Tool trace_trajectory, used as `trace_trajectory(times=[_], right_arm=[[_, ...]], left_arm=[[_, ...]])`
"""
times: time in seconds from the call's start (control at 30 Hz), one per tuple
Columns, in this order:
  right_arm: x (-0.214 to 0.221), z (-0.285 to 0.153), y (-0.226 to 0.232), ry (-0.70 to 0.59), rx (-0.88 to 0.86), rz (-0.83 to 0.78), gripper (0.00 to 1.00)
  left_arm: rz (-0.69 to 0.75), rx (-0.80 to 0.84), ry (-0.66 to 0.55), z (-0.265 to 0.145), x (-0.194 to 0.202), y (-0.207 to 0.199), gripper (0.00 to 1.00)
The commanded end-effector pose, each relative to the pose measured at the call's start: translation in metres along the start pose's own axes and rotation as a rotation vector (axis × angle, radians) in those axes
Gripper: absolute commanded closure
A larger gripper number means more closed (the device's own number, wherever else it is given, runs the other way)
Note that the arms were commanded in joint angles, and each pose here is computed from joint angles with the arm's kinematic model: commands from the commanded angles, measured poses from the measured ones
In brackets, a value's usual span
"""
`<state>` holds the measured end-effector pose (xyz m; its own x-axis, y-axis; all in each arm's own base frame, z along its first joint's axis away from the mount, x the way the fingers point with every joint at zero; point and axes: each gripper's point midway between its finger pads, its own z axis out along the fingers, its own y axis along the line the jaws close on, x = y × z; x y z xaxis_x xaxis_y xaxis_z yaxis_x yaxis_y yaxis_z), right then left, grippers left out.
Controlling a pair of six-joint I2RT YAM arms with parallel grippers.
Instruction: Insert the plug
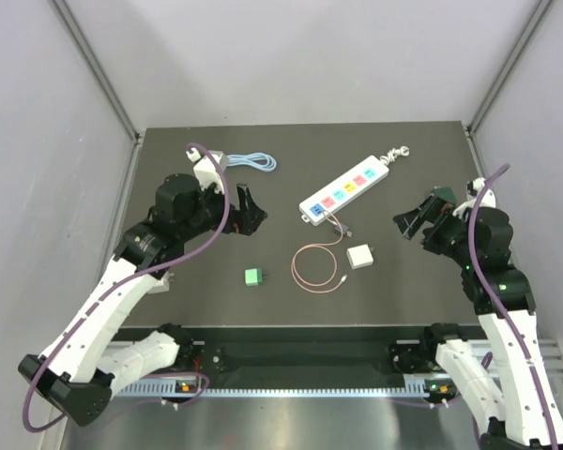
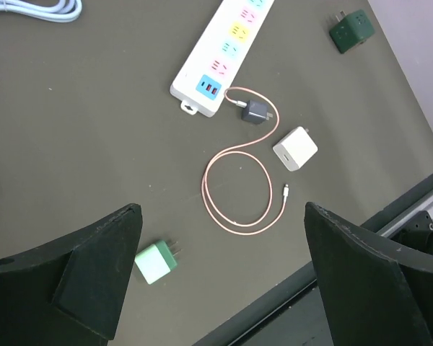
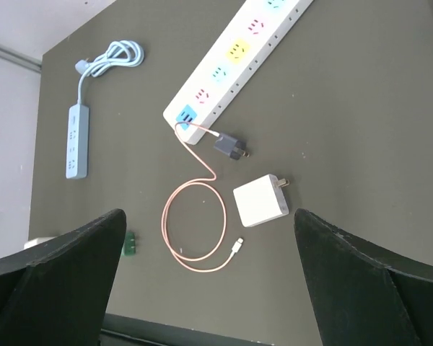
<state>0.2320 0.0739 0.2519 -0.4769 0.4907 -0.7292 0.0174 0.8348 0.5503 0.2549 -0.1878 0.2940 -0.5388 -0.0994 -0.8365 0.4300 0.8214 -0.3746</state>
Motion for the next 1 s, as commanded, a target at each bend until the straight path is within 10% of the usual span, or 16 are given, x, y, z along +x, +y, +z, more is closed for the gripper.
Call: trace_trajectory(times=[0.0, 0.4, 0.97], right_arm=[[-0.006, -0.004, 0.0, -0.036, 0.016, 0.022, 0.0], [-0.012, 0.054, -0.101, -0.019, 0.566, 0.187, 0.0], [-0.112, 0.145, -0.201, -0.192, 0.779, 0.388, 0.03]], left_arm=[[0.025, 0.045, -0.041, 0.0, -0.017, -0.011, 0.02], [0.092, -0.166, -0.025, 0.012, 0.014, 0.042, 0.02], [0.097, -0.177, -0.046, 0.01, 0.032, 0.052, 0.02]])
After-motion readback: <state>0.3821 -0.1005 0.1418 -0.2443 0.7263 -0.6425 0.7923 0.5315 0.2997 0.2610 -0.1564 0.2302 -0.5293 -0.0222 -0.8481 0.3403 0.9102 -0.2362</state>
